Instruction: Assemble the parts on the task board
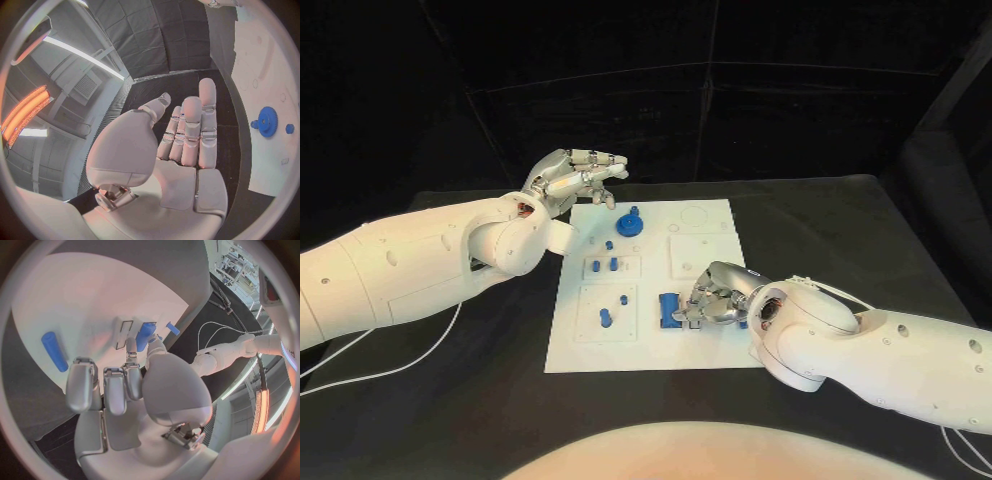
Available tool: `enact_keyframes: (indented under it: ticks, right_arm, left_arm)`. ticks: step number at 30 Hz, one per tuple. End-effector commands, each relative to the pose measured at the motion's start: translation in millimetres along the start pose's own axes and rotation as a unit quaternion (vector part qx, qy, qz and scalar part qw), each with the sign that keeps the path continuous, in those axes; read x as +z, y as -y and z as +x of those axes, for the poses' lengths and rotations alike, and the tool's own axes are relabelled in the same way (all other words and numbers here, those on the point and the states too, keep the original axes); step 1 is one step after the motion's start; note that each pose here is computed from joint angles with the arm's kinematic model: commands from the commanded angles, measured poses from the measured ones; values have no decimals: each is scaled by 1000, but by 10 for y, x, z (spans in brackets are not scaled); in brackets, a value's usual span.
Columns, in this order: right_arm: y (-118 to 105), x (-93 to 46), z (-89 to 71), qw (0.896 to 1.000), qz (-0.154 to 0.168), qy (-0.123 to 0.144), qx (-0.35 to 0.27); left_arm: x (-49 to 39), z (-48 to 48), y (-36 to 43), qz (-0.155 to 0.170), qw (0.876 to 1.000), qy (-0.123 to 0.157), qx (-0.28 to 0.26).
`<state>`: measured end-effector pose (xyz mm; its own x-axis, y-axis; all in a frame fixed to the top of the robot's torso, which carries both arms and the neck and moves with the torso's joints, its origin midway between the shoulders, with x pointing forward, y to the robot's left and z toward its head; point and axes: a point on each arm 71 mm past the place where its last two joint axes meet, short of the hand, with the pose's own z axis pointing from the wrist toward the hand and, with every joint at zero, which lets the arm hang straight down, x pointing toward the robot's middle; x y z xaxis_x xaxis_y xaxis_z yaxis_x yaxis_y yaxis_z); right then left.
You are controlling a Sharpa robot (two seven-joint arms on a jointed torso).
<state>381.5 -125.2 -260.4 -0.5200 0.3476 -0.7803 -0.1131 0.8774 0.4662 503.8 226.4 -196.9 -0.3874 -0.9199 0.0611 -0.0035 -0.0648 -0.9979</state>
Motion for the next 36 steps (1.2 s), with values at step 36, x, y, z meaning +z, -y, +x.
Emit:
enact_keyframes:
  ticks: [36]
  right_arm:
    - [842, -412, -419, 997, 63, 50, -20]
  left_arm:
    - [-14, -2, 8, 2, 1000, -6, -3]
